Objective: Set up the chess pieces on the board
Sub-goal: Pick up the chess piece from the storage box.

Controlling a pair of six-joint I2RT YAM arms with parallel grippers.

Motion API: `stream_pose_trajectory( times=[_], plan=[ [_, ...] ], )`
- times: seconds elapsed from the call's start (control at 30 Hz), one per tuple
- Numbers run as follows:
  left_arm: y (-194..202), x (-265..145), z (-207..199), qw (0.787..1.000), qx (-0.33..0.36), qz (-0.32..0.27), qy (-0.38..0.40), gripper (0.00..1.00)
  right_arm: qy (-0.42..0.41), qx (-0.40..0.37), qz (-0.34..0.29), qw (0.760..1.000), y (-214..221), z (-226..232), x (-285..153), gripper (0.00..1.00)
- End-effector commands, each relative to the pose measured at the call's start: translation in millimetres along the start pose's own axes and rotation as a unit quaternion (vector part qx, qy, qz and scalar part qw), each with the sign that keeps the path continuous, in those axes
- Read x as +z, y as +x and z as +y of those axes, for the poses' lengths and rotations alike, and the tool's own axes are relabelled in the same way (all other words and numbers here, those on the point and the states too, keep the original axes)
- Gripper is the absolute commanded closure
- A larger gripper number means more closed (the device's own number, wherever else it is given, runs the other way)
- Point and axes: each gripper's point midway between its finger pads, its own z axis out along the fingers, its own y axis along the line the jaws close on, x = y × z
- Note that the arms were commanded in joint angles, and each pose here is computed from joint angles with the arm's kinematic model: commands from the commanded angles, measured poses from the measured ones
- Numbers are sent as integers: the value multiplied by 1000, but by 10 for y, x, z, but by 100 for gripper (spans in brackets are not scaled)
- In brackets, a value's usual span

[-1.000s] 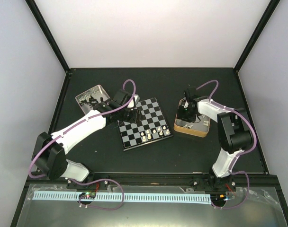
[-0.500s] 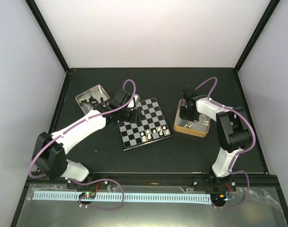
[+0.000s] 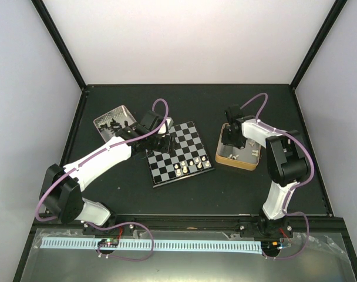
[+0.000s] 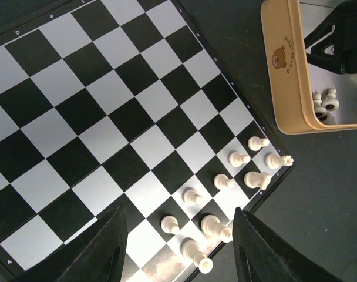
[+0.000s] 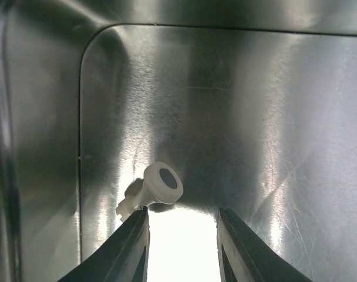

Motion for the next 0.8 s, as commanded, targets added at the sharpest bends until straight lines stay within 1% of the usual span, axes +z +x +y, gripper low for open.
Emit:
stream_pose_trajectory(
  times=[0.0,0.27,0.47,0.53,0.6,0.77],
  plan=[
    [-58,-60,-7,1000,1,-16,2,49,-25,12,-22,999,-155,126,-34,67],
    [-49,-65,15,1000,0,-17,-2,49,-45,58,-42,996,-266,204,-61,67],
    [-34,-55,24,1000,0,-15,-4,49,-25,67,-40,997,-276,151,48,64],
    [-29,-53,29,1000,-1,-15,-5,49,-18,67,-39,997,-277,132,72,65],
    [-30,-55,33,1000,-1,-15,-5,49,-8,65,-35,997,-262,100,86,69],
    [-17,-59,38,1000,-2,-15,-6,49,10,59,-24,998,-120,-11,38,76]
  ],
)
